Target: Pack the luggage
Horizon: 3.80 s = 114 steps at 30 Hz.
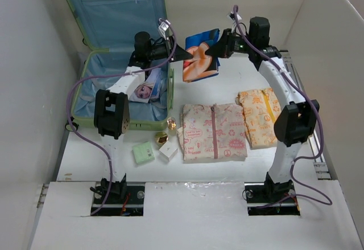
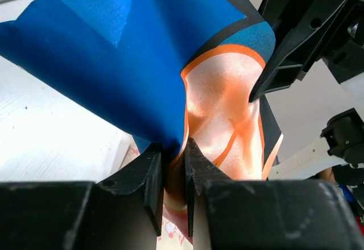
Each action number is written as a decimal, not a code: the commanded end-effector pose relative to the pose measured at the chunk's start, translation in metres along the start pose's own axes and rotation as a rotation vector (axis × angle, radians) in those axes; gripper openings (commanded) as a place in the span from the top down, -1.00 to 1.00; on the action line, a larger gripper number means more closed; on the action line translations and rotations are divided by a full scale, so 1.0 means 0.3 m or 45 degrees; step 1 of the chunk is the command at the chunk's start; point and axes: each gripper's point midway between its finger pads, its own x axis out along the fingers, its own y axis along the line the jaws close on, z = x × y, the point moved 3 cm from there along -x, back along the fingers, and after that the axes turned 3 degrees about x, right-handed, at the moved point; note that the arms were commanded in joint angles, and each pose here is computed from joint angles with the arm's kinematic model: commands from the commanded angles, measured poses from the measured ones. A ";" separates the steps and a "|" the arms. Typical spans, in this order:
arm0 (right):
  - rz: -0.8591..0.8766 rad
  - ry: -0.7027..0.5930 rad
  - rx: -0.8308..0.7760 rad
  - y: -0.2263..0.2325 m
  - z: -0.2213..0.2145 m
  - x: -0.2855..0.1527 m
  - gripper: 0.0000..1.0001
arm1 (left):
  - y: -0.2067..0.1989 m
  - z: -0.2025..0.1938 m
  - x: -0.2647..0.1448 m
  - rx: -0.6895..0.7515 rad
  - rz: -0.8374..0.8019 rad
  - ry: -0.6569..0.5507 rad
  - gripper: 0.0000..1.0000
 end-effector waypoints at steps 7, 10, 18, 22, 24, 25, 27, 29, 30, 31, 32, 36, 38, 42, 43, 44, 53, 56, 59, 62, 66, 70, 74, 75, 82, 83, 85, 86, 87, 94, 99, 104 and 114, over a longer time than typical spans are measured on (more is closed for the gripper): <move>0.064 0.017 -0.019 0.016 -0.070 0.039 0.61 | 0.046 0.105 -0.152 0.363 0.370 0.121 1.00; 0.092 0.094 0.048 -0.010 -0.159 0.105 -0.23 | 0.077 0.124 -0.303 0.523 0.641 0.252 1.00; 0.069 0.199 0.147 -0.047 -0.291 0.171 -1.00 | 0.252 0.070 -0.796 0.427 1.054 0.496 1.00; 0.034 0.222 0.126 -0.067 -0.293 0.174 -1.00 | 0.409 -0.002 -0.984 0.388 1.258 0.621 1.00; 0.005 0.254 0.125 -0.081 -0.307 0.171 -1.00 | 0.475 -0.035 -1.057 0.357 1.323 0.668 1.00; -0.015 0.255 0.114 -0.085 -0.303 0.169 -1.00 | 0.503 -0.031 -1.077 0.363 1.348 0.660 1.00; -0.032 0.262 0.090 -0.090 -0.302 0.165 -1.00 | 0.543 -0.011 -1.139 0.371 1.420 0.639 1.00; -0.044 0.269 0.082 -0.096 -0.307 0.163 -1.00 | 0.585 0.032 -1.163 0.431 1.479 0.586 1.00; -0.047 0.279 0.094 -0.096 -0.313 0.160 -1.00 | 0.608 0.038 -1.192 0.436 1.512 0.575 1.00; -0.059 0.277 0.081 -0.102 -0.313 0.160 -1.00 | 0.628 0.049 -1.203 0.443 1.548 0.566 1.00; -0.062 0.288 0.094 -0.102 -0.320 0.157 -1.00 | 0.629 0.093 -1.202 0.500 1.564 0.528 1.00; -0.084 0.288 0.077 -0.110 -0.313 0.139 -1.00 | 0.654 0.172 -1.206 0.583 1.625 0.421 1.00; -0.099 0.302 0.083 -0.115 -0.323 0.135 -1.00 | 0.652 0.215 -1.210 0.623 1.656 0.372 1.00; -0.123 0.310 0.079 -0.120 -0.322 0.130 -1.00 | 0.612 0.302 -1.183 0.701 1.622 0.269 1.00; -0.122 0.313 0.068 -0.117 -0.318 0.128 -1.00 | 0.609 0.301 -1.173 0.690 1.601 0.256 1.00; -0.124 0.322 0.078 -0.116 -0.324 0.125 -1.00 | 0.597 0.310 -1.170 0.685 1.604 0.228 1.00; -0.171 0.322 0.057 -0.128 -0.300 0.106 -1.00 | 0.744 0.180 -1.225 0.523 1.681 0.307 1.00; -0.196 0.321 0.042 -0.135 -0.293 0.102 -1.00 | 0.787 0.150 -1.276 0.435 1.748 0.268 1.00; -0.241 0.316 0.035 -0.139 -0.284 0.092 -1.00 | 0.815 0.124 -1.289 0.404 1.780 0.276 1.00; -0.384 0.313 0.038 -0.188 -0.279 0.059 -1.00 | 0.776 0.159 -1.286 0.424 1.785 0.245 0.23; -0.644 0.267 0.032 -0.235 -0.241 -0.032 -1.00 | 0.679 0.234 -1.277 0.483 1.789 0.185 -0.65; -1.095 0.227 -0.016 -0.305 -0.218 -0.199 -1.00 | 0.546 0.321 -1.221 0.611 1.820 0.162 -0.90; -1.232 0.216 0.013 -0.318 -0.233 -0.331 -1.00 | 0.422 0.383 -1.176 0.734 1.863 0.114 -0.99; -1.234 0.207 0.046 -0.312 -0.246 -0.371 -1.00 | 0.367 0.403 -1.159 0.767 1.868 0.093 -0.99; -1.101 0.224 -0.222 -0.119 -0.268 -0.299 -1.00 | 0.089 0.381 -1.043 0.978 1.853 0.114 -0.99; -1.055 0.233 -0.261 -0.089 -0.276 -0.288 -1.00 | 0.052 0.342 -0.949 1.055 1.809 0.183 -0.99; -0.914 0.261 -0.289 -0.033 -0.324 -0.229 -1.00 | 0.044 0.201 -0.906 1.176 1.894 0.451 -0.99; -0.839 0.252 -0.308 0.002 -0.333 -0.195 -1.00 | -0.012 0.086 -0.815 1.250 1.856 0.578 -0.99; -0.835 0.243 -0.325 0.008 -0.331 -0.201 -1.00 | -0.074 0.086 -0.759 1.325 1.812 0.566 -0.99; -0.647 0.299 -0.401 0.113 -0.399 -0.120 -1.00 | -0.267 -0.239 -0.450 1.186 1.105 0.691 -0.99; -0.611 0.331 -0.417 0.154 -0.470 -0.115 -1.00 | -0.337 -0.413 -0.366 1.208 0.669 0.940 -0.99; -0.631 0.314 -0.404 0.178 -0.503 -0.159 -1.00 | -0.333 -0.608 -0.388 1.231 0.388 1.180 -0.99; -0.648 0.176 -0.318 0.222 -0.516 -0.279 -1.00 | -0.200 -0.689 -0.349 1.350 0.482 1.242 -0.99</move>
